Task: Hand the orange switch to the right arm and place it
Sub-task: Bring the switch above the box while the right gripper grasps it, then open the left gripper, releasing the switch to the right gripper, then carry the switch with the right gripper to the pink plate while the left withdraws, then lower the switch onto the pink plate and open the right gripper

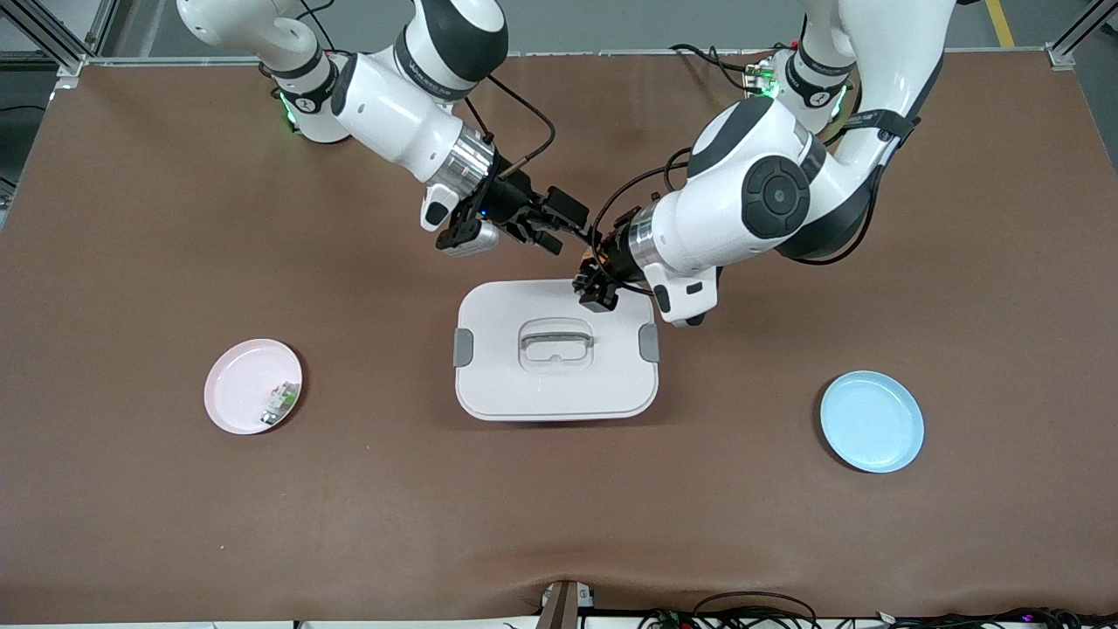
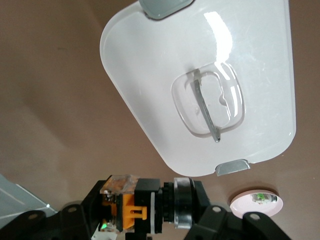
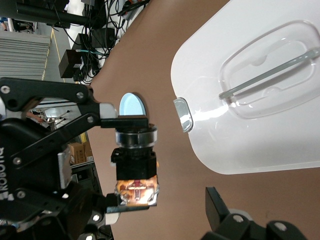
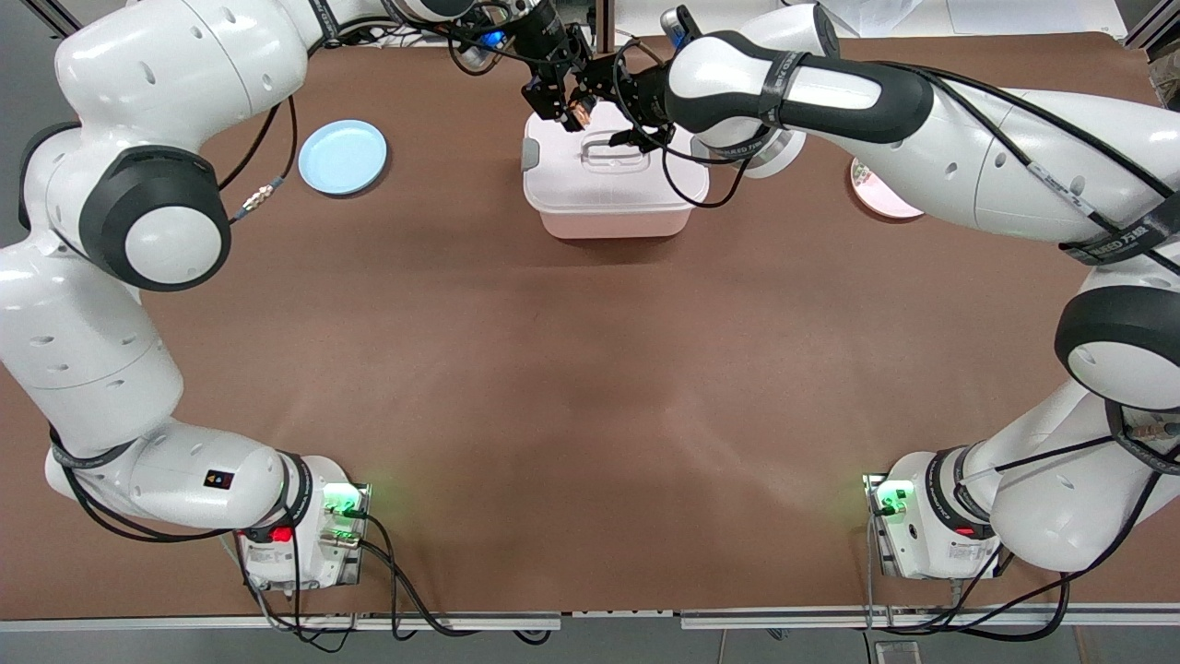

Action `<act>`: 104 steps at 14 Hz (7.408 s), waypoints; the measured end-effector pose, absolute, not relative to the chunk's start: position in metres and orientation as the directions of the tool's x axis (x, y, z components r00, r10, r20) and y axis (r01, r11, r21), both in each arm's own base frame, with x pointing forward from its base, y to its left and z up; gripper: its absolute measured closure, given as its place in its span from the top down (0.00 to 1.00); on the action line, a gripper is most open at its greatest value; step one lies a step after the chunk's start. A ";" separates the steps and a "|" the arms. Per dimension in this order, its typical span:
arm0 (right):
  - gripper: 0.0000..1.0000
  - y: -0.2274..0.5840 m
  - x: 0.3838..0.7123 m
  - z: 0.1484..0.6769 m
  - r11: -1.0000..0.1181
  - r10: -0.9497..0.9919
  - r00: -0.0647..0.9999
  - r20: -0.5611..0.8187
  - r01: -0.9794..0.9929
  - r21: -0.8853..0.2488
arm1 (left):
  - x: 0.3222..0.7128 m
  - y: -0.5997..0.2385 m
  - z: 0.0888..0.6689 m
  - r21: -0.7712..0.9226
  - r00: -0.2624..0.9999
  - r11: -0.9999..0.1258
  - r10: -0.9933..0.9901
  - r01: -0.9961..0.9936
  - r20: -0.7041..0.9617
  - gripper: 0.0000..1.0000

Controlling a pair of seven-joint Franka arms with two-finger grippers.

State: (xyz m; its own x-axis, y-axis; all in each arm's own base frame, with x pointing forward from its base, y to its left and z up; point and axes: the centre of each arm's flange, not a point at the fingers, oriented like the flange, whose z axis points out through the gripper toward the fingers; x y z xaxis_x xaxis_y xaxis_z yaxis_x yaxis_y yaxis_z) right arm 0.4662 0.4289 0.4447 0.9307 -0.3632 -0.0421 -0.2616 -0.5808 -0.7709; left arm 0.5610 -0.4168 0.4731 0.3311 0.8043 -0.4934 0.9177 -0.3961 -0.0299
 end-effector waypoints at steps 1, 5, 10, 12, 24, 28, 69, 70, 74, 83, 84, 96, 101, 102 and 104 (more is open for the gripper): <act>1.00 0.428 0.467 0.444 -0.580 -0.365 0.930 -0.043 -0.263 -0.771 | 0.561 -0.418 0.474 -0.037 0.320 -0.391 0.800 0.920 -0.508 0.72; 1.00 0.426 0.467 0.442 -0.548 -0.390 0.917 -0.084 -0.304 -0.779 | 0.561 -0.419 0.471 -0.061 0.284 -0.365 0.807 0.929 -0.518 0.72; 1.00 0.427 0.467 0.442 -0.532 -0.399 0.911 -0.103 -0.322 -0.783 | 0.560 -0.420 0.470 -0.063 0.283 -0.367 0.807 0.928 -0.518 0.72; 1.00 0.427 0.467 0.442 -0.531 -0.400 0.910 -0.106 -0.324 -0.783 | 0.558 -0.423 0.470 -0.063 0.287 -0.370 0.806 0.927 -0.519 0.72; 0.40 0.431 0.466 0.438 -0.534 -0.397 0.911 -0.110 -0.326 -0.780 | 0.558 -0.424 0.466 -0.069 0.285 -0.372 0.805 0.926 -0.520 0.72; 0.41 0.432 0.466 0.438 -0.534 -0.397 0.911 -0.110 -0.326 -0.780 | 0.558 -0.424 0.466 -0.069 0.285 -0.372 0.805 0.926 -0.520 0.72; 0.41 0.017 0.597 0.484 -0.593 0.805 0.593 -0.011 0.805 -0.025 | 0.666 -0.176 0.516 0.167 0.630 -0.610 0.768 0.774 -0.113 1.00; 0.41 0.005 0.602 0.477 -0.557 0.830 0.557 -0.013 0.830 -0.016 | 0.668 -0.165 0.516 0.151 0.663 -0.649 0.744 0.746 -0.079 1.00; 0.41 -0.041 0.623 0.437 -0.416 0.909 0.416 -0.008 0.909 0.014 | 0.668 -0.135 0.517 0.070 0.777 -0.775 0.630 0.628 0.011 1.00; 0.41 -0.091 0.653 0.321 -0.181 0.983 0.182 -0.035 0.983 0.016 | 0.651 -0.041 0.576 0.003 0.972 -0.975 0.222 0.223 0.081 1.00; 0.41 -0.094 0.655 0.310 -0.164 0.986 0.164 -0.037 0.986 0.012 | 0.646 -0.036 0.581 -0.011 0.980 -0.982 0.185 0.186 0.071 1.00; 0.41 -0.096 0.654 0.259 -0.082 0.996 0.084 0.026 0.995 -0.052 | 0.559 -0.018 0.649 -0.073 0.997 -0.995 0.064 0.067 0.043 1.00; 0.41 -0.113 0.649 0.238 -0.080 0.996 0.083 0.026 0.994 -0.077 | 0.522 -0.027 0.654 -0.057 0.997 -0.996 0.065 0.067 0.034 1.00; 0.41 -0.115 0.649 0.233 -0.079 0.996 0.082 0.026 0.994 -0.078 | 0.519 -0.027 0.656 -0.055 0.997 -0.996 0.065 0.067 0.035 1.00; 0.41 -0.114 0.648 0.224 -0.076 0.997 0.079 0.027 0.993 -0.089 | 0.517 -0.029 0.658 -0.050 0.997 -0.997 0.063 0.064 0.034 1.00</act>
State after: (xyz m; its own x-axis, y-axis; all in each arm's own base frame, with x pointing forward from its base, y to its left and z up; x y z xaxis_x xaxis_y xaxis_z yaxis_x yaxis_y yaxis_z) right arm 0.6478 -0.1138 0.2235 0.0791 0.9965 0.0265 0.9931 -0.0764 -0.0890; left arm 0.5170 -0.0294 0.6580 0.9974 0.0626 0.0344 0.0643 -0.9967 -0.0503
